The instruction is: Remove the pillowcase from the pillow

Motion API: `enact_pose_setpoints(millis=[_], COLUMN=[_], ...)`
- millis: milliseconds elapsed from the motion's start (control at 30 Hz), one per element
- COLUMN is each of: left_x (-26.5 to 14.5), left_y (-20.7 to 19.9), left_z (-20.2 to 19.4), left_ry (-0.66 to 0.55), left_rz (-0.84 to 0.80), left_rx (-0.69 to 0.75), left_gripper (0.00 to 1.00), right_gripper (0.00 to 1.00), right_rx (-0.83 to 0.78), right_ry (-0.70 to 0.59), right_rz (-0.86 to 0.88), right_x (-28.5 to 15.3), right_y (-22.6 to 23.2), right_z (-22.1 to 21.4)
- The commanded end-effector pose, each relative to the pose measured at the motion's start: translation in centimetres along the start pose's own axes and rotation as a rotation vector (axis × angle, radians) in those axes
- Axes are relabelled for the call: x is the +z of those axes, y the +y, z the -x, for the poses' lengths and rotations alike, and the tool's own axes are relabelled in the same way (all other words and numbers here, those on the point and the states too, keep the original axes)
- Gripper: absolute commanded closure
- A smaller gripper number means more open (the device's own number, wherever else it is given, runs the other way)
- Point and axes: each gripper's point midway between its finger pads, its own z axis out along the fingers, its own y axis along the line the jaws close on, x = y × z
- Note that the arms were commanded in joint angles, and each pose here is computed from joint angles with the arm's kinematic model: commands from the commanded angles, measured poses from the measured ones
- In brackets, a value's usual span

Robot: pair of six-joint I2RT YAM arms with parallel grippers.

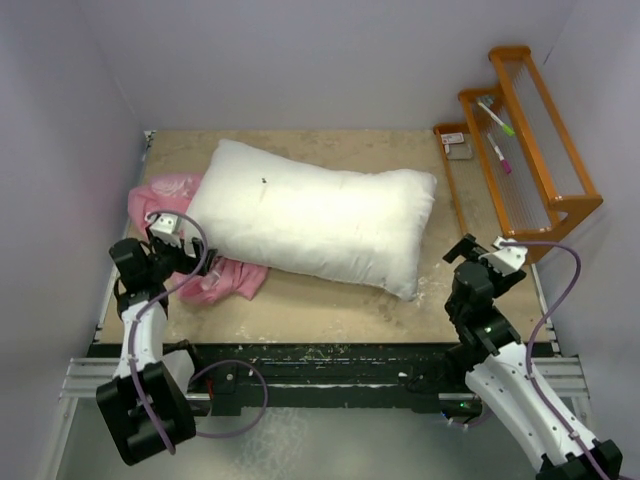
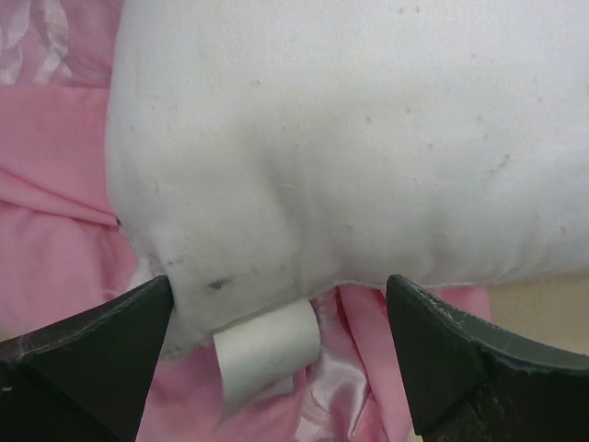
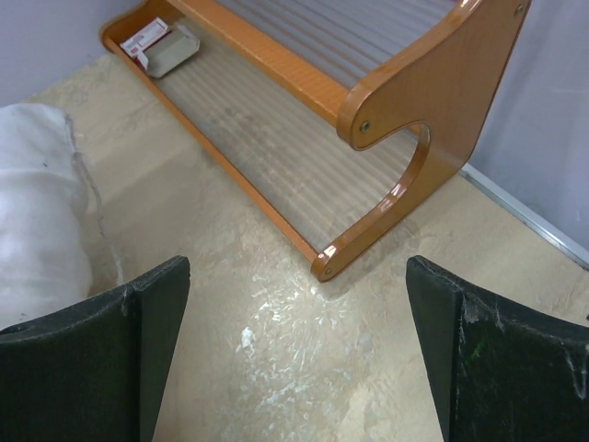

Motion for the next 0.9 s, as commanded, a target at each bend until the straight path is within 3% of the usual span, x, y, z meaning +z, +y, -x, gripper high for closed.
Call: enact_pose_setpoints(millis=[0,300,433,633,867], left_x=[-0.7,-1.5,-1.7,-2.1,-3.1], left_y=[-0.9,-1.4,-1.3,-2.4,-5.5], left_z=[-1.0,-1.3,-1.3,-1.0,-0.6], left_ry=[-0.059,-0.100,-0.106,-0.132,-0.183], left_rz=[0.024,0.051,0.069,0.033,-0.099], left_rx=[0.023,0.063,0.062,0.100,0.201], left_gripper=[0.01,0.01,0.01,0.01,0.01], right_gripper=[0.00,0.00,0.00,0.00,0.00], right_rx=[-0.013,-0.134,-0.259,-0.257,-0.172], right_ry=[-0.055,-0.068,-0.175,-0.102,-0.173], right_rz=[0.040,0.192,0.507,0.482,0.496], right_x=[0.0,0.1,-2.0,-1.1,-1.9], right_y=[0.3,3.0,5.7,6.2,4.9], right_z=[1.0,0.8,-1.2,-3.1,-3.1])
